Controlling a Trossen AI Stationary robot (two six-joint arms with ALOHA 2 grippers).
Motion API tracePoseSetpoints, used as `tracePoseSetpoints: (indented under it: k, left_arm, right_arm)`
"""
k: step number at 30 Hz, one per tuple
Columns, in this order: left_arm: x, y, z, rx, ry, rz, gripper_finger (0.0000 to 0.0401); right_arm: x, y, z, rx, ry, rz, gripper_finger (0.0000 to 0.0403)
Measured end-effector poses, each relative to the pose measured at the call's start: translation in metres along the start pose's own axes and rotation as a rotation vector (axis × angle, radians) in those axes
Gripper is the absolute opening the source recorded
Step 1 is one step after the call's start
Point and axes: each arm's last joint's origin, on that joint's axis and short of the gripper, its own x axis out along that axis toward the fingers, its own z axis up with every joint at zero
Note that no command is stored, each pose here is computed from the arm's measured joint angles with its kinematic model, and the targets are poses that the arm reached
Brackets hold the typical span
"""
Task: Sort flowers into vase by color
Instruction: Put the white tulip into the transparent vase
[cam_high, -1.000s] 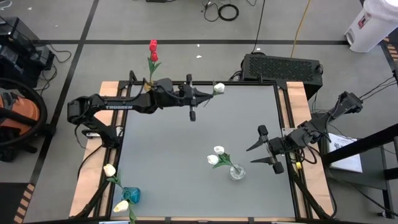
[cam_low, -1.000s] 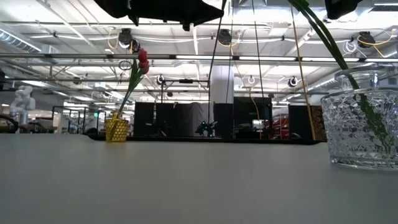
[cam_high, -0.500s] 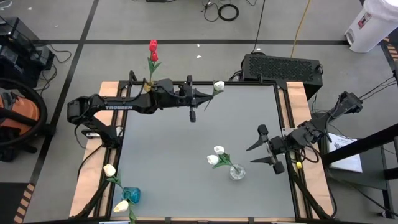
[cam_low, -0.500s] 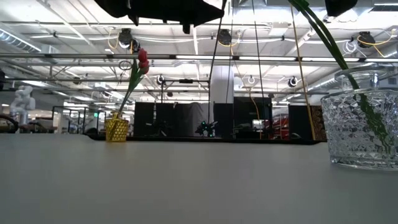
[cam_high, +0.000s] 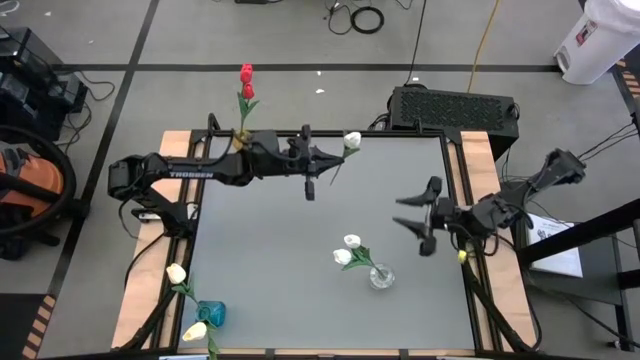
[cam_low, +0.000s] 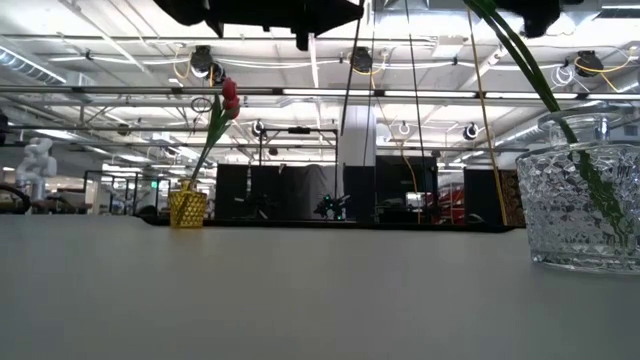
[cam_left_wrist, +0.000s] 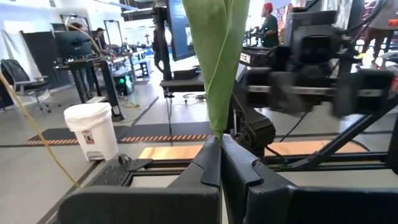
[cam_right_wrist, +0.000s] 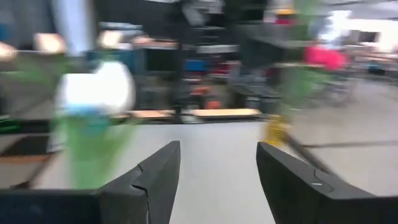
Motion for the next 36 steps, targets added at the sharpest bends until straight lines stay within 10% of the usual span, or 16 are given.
tracePoseSetpoints:
  k: [13,36]
  left_arm:
    - [0.001,-0.006,0.001,-0.002,-0.003,-0.016,0.0]
    - [0.001,-0.006,0.002,0.004,-0.011,-0.014,0.0]
  right_arm:
    - [0.01,-0.023,0.011,-0.062,-0.08,-0.261,0.0203]
    - [0.062,-0.055,0.019,-0.043,-0.3,-0.13,0.0203]
